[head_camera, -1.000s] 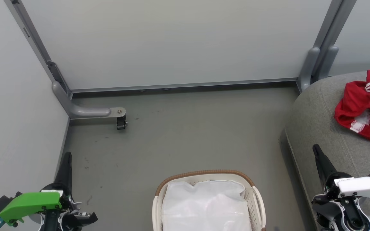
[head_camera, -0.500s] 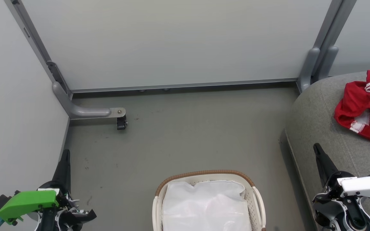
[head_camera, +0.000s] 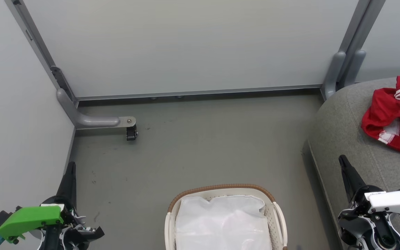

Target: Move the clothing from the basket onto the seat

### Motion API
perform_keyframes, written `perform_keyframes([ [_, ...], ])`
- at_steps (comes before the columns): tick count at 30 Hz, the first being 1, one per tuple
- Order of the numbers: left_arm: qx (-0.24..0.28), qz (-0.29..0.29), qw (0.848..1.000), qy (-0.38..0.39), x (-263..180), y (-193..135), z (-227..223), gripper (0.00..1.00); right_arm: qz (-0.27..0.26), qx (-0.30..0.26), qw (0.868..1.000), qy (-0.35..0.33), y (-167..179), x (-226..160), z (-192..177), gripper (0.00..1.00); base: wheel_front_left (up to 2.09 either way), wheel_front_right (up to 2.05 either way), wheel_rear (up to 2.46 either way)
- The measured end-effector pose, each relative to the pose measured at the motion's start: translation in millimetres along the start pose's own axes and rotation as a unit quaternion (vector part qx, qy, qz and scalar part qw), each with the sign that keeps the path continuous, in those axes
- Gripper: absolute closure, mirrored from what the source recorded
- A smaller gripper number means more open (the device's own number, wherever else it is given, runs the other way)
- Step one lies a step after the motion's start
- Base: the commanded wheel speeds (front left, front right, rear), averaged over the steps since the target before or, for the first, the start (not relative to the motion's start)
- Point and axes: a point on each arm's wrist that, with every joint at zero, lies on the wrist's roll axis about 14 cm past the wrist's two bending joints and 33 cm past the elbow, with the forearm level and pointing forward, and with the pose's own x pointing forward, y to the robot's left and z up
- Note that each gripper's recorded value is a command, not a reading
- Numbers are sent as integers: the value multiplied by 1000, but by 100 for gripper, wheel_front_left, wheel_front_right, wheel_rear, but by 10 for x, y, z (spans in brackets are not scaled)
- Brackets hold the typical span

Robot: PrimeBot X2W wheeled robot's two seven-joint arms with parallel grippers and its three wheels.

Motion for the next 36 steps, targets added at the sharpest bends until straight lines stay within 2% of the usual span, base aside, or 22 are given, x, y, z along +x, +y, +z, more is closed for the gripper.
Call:
perform_keyframes([
  [36, 0, 0, 1000, 0, 0, 0, 1, 100, 0, 0, 1000, 0, 0, 1, 0, 100, 0, 0, 0],
])
